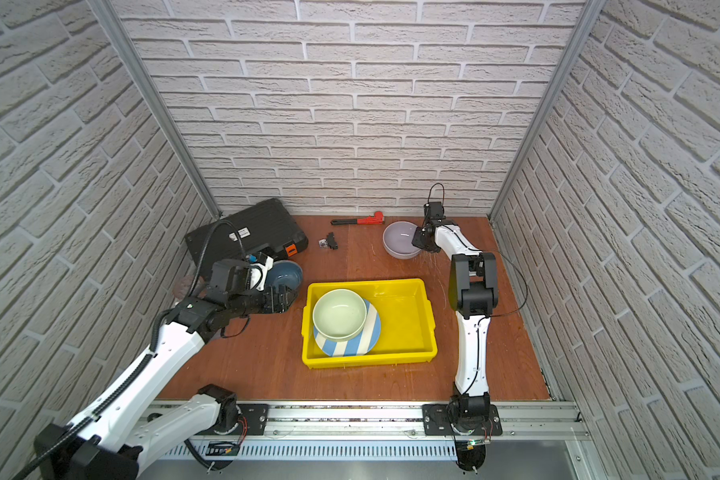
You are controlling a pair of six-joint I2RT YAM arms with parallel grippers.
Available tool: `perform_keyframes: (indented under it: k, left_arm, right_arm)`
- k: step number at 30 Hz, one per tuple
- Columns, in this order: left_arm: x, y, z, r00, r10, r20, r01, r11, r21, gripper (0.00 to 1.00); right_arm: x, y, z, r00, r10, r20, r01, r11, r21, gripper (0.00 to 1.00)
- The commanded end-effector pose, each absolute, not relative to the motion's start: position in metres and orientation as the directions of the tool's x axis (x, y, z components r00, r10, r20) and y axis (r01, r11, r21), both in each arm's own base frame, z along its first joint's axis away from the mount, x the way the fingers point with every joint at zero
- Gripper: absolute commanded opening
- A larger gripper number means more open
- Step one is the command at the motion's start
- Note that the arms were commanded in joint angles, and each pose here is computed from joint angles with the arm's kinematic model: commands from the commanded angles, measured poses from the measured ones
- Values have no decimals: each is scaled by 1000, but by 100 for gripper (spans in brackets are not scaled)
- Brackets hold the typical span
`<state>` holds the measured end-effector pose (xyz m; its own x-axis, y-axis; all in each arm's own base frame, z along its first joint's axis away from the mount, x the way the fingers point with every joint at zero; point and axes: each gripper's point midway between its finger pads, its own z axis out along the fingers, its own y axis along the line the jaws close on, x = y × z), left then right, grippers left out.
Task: Place the mixed dishes into the plastic bin
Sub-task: 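Grip the lavender bowl rim with the right gripper and lift it, then carry the lavender bowl with the right gripper and lower it onto the green bowl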
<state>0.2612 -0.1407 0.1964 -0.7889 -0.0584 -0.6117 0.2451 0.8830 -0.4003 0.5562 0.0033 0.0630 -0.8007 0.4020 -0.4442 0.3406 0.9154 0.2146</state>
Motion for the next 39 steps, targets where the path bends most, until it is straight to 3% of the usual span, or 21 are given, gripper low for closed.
perform_keyframes:
  k: [1, 14, 23, 39]
  left_arm:
    - [268, -141, 202, -761, -78, -644, 256, 876, -409, 88]
    - [279, -141, 189, -768, -84, -635, 237, 884, -404, 87]
    - [291, -140, 191, -761, -98, -641, 222, 889, -400, 86]
    - [295, -129, 197, -748, -126, -651, 179, 907, -382, 86]
  right_arm:
    - [564, 16, 164, -709, 384, -591, 229, 918, 323, 6]
    - [484, 46, 256, -730, 271, -628, 54, 938, 343, 6]
    - [419, 109, 313, -737, 113, -666, -131, 943, 306, 6]
    - [344, 205, 310, -782, -186, -595, -376, 902, 212, 6]
